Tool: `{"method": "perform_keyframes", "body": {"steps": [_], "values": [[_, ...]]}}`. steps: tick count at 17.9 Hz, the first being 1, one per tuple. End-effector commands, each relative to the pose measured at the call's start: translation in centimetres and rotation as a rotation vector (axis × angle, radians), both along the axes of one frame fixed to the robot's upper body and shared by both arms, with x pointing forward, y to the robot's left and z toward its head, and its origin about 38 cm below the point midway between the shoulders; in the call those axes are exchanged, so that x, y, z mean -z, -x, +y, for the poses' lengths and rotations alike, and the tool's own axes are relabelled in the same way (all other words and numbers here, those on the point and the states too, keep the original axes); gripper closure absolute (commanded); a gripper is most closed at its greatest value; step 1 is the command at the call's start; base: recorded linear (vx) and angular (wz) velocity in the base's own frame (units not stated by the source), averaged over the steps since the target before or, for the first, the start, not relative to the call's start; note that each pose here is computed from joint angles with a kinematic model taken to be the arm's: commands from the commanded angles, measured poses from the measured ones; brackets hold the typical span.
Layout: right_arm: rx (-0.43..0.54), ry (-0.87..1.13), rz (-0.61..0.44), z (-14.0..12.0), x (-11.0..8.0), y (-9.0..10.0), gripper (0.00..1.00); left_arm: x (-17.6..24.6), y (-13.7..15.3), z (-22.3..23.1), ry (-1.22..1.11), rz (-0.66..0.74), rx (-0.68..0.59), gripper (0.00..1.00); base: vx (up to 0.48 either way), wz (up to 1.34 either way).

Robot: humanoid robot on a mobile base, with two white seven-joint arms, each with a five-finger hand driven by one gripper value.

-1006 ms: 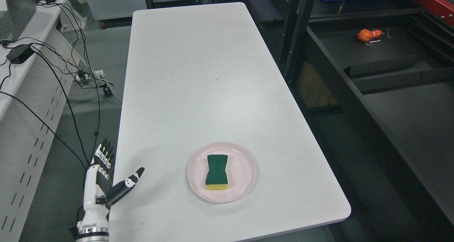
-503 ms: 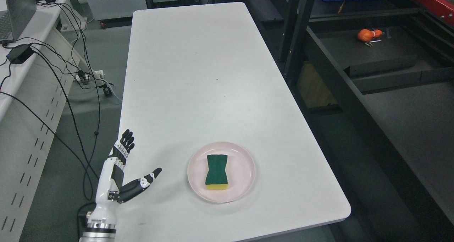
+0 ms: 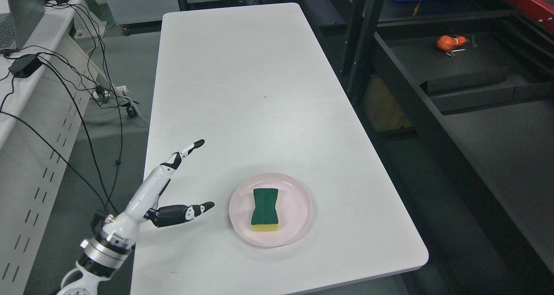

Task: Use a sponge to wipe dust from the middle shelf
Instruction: 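Raise the left hand and reach toward the sponge on the pink plate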

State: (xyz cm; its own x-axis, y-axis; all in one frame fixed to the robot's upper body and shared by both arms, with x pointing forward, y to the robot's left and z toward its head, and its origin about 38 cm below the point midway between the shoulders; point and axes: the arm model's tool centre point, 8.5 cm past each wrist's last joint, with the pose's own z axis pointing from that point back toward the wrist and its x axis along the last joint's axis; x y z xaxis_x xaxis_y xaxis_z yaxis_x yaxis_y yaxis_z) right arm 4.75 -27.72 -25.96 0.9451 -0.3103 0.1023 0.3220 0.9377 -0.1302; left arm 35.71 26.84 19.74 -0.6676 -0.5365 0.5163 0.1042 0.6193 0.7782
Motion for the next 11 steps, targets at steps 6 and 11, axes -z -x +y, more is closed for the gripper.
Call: {"method": "perform_keyframes", "body": {"steps": [6, 11], "values": [[0.005, -0.001, 0.052, -1.0, -0.1, 0.1, 0.0, -2.5, -9.7, 3.1, -1.178, -0.11, 0.055, 0.06, 0.0, 0.0], [0.005, -0.003, 0.052, -1.0, -0.1, 0.1, 0.0, -1.8, -9.7, -5.0, -1.172, -0.215, 0.215, 0.05, 0.002, 0.0]]}}
